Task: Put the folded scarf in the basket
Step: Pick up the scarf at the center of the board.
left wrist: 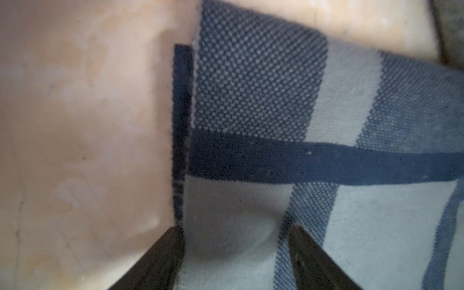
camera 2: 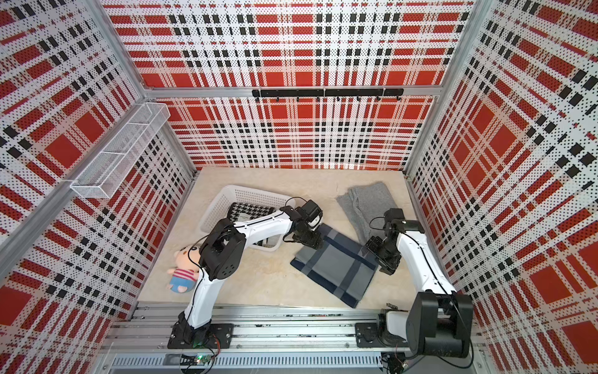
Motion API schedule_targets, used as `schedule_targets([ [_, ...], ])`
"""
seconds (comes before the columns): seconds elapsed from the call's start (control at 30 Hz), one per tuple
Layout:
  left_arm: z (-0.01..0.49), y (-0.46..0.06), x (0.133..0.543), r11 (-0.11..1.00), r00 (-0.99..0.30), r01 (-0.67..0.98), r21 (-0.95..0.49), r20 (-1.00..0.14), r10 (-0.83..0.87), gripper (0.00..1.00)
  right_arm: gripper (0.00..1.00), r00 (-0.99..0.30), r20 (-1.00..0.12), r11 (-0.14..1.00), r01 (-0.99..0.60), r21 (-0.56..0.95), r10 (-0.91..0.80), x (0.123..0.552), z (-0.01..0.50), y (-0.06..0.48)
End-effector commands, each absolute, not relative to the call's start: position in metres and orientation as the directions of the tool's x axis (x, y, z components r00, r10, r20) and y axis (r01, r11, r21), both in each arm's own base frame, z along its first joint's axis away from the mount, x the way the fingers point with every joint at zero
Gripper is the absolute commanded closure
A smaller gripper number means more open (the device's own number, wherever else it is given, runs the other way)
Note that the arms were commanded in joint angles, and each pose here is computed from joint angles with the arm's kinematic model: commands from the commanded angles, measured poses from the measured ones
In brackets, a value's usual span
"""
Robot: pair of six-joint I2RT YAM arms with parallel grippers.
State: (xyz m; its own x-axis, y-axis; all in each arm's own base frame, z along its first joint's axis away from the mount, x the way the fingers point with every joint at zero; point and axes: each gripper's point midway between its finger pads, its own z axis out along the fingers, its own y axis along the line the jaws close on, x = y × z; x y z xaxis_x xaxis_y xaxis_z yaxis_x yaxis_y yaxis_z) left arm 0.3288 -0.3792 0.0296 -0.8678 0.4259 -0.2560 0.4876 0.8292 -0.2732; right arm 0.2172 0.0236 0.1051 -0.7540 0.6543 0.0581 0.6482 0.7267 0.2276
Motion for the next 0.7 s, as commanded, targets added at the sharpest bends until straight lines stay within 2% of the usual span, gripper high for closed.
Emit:
schedule_targets([
  [0.0,0.025,-0.374,0.322,0.825,-0.867,0.493,-0.276,-0.232,0.44,0.26,0.19,-0.746,0.062,0.718,0.657,0.229,0.663,0.215,0.103,0.023],
  [0.07,0.03,-0.368,0.322,0.834,-0.866,0.491,-0.25,-0.242,0.438,0.24,0.19,-0.747,0.059,0.719,0.655,0.233,0.662,0.216,0.103,0.023],
  [0.13,0.034,-0.363,0.321,0.839,-0.866,0.489,-0.236,-0.245,0.436,0.14,0.19,-0.748,0.061,0.719,0.654,0.236,0.661,0.217,0.101,0.024],
  [0.2,0.03,-0.362,0.316,0.837,-0.87,0.486,-0.251,-0.225,0.438,0.09,0.19,-0.746,0.065,0.716,0.656,0.237,0.662,0.218,0.1,0.024],
  [0.3,0.018,-0.363,0.302,0.824,-0.87,0.492,-0.28,-0.181,0.459,0.09,0.19,-0.746,0.065,0.716,0.656,0.239,0.662,0.219,0.1,0.024],
  [0.47,0.015,-0.378,0.285,0.784,-0.863,0.501,-0.365,-0.151,0.482,0.29,0.19,-0.747,0.05,0.721,0.655,0.227,0.663,0.221,0.102,0.021],
  [0.6,0.0,-0.38,0.273,0.786,-0.858,0.507,-0.354,-0.116,0.501,0.5,0.19,-0.746,0.042,0.722,0.656,0.219,0.665,0.221,0.102,0.019],
  [0.67,-0.005,-0.38,0.273,0.794,-0.856,0.511,-0.329,-0.114,0.504,0.57,0.19,-0.745,0.044,0.721,0.657,0.221,0.666,0.22,0.102,0.02],
])
